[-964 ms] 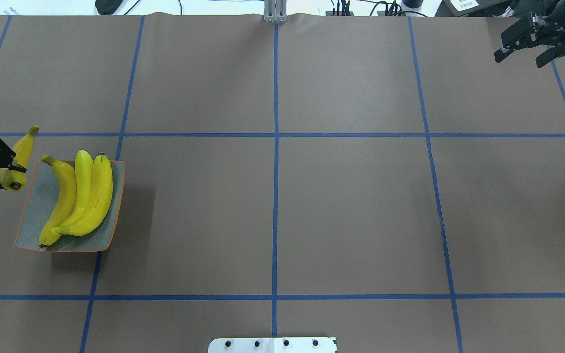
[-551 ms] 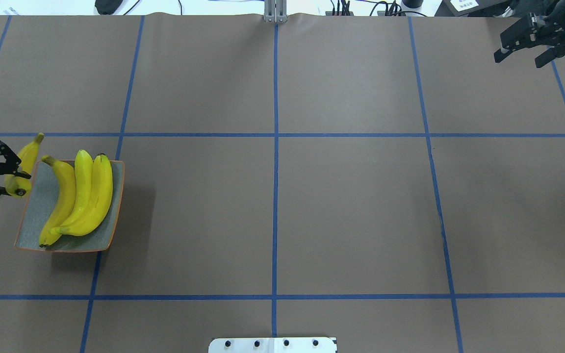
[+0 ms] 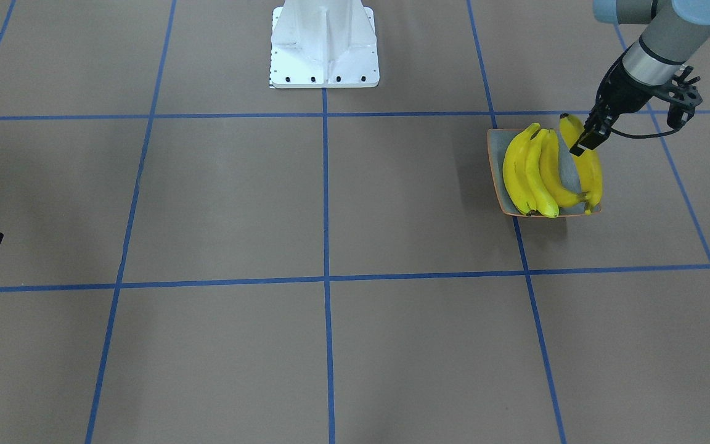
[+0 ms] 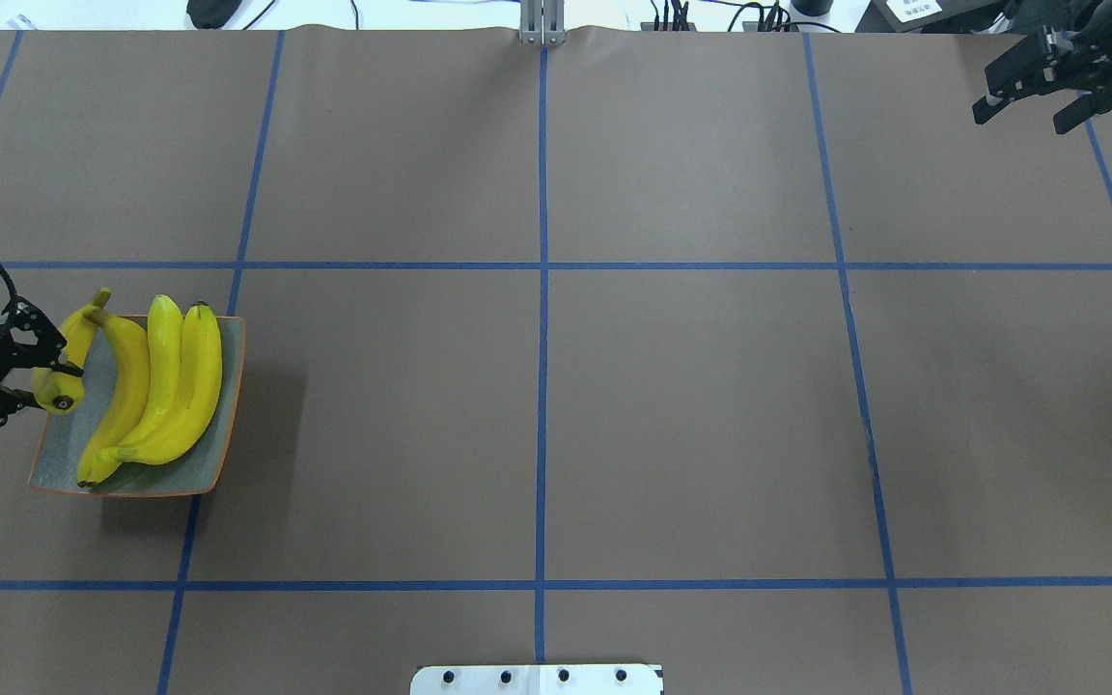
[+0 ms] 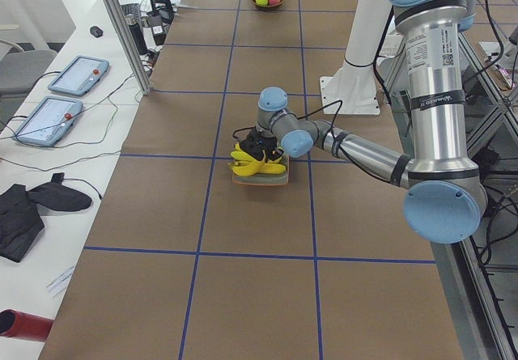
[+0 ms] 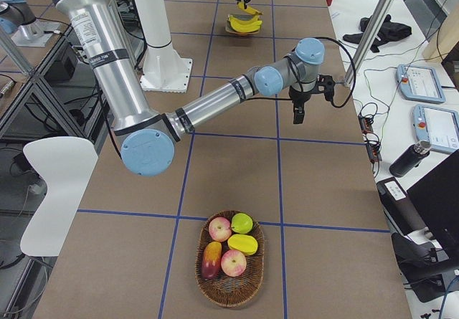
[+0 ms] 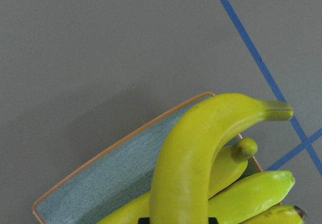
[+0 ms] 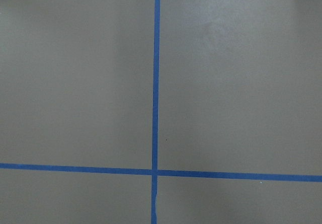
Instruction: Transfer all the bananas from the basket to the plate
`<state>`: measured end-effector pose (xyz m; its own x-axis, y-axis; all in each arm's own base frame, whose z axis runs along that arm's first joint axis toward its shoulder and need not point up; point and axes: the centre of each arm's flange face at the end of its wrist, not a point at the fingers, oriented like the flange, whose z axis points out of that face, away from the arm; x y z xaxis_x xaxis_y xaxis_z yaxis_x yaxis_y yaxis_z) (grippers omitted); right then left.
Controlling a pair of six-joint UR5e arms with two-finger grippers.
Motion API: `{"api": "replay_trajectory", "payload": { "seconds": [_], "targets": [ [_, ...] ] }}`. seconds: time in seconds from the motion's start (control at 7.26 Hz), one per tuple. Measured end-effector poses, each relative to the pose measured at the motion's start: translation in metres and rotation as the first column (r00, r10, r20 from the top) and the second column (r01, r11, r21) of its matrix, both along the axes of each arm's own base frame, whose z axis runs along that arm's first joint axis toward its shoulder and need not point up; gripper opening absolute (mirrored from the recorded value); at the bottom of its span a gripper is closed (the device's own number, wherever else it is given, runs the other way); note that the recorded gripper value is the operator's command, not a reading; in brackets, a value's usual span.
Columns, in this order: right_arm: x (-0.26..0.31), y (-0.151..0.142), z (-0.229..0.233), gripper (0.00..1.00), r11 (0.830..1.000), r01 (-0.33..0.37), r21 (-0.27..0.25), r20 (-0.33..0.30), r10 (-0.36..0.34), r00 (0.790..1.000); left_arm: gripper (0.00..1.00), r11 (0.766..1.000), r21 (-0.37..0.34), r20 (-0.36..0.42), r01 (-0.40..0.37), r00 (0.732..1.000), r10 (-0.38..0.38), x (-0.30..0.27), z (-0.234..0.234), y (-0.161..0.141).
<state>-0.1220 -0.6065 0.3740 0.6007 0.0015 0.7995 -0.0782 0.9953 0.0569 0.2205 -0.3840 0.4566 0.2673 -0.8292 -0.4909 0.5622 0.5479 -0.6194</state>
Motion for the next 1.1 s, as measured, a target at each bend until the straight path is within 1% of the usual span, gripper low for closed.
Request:
{"api": "replay_trajectory", "payload": {
  "seconds": [0.14, 0.28, 0.41, 0.55, 1.1],
  "targets": [
    [-0.0001, 0.0000, -0.0001, 1.00, 1.000, 0.000, 0.000, 0.001, 0.000, 1.000, 0.20, 1.000, -0.006, -0.001, 0.002, 1.000, -0.002, 0.0021, -0.0005, 0.0005],
    [0.0000, 0.0001, 0.0001, 1.00, 1.000, 0.000, -0.001, 0.001, 0.000, 1.000, 0.31, 1.000, -0.010, -0.002, 0.005, 1.000, -0.005, 0.0042, -0.0012, 0.0007],
    [0.0000, 0.0002, 0.0003, 1.00, 1.000, 0.001, 0.000, 0.001, -0.001, 1.000, 0.55, 1.000, -0.012, -0.001, 0.006, 1.000, -0.006, 0.0055, -0.0013, 0.0005],
    [0.0000, 0.0002, 0.0004, 1.00, 1.000, 0.001, 0.000, 0.001, -0.001, 1.000, 1.00, 1.000, -0.012, 0.000, 0.006, 1.000, -0.006, 0.0066, -0.0011, 0.0007],
    [0.0001, 0.0006, 0.0021, 1.00, 1.000, 0.001, -0.003, 0.000, -0.001, 1.000, 1.00, 1.000, -0.007, 0.003, 0.004, 1.000, -0.004, 0.0093, -0.0012, 0.0013]
  ]
}}
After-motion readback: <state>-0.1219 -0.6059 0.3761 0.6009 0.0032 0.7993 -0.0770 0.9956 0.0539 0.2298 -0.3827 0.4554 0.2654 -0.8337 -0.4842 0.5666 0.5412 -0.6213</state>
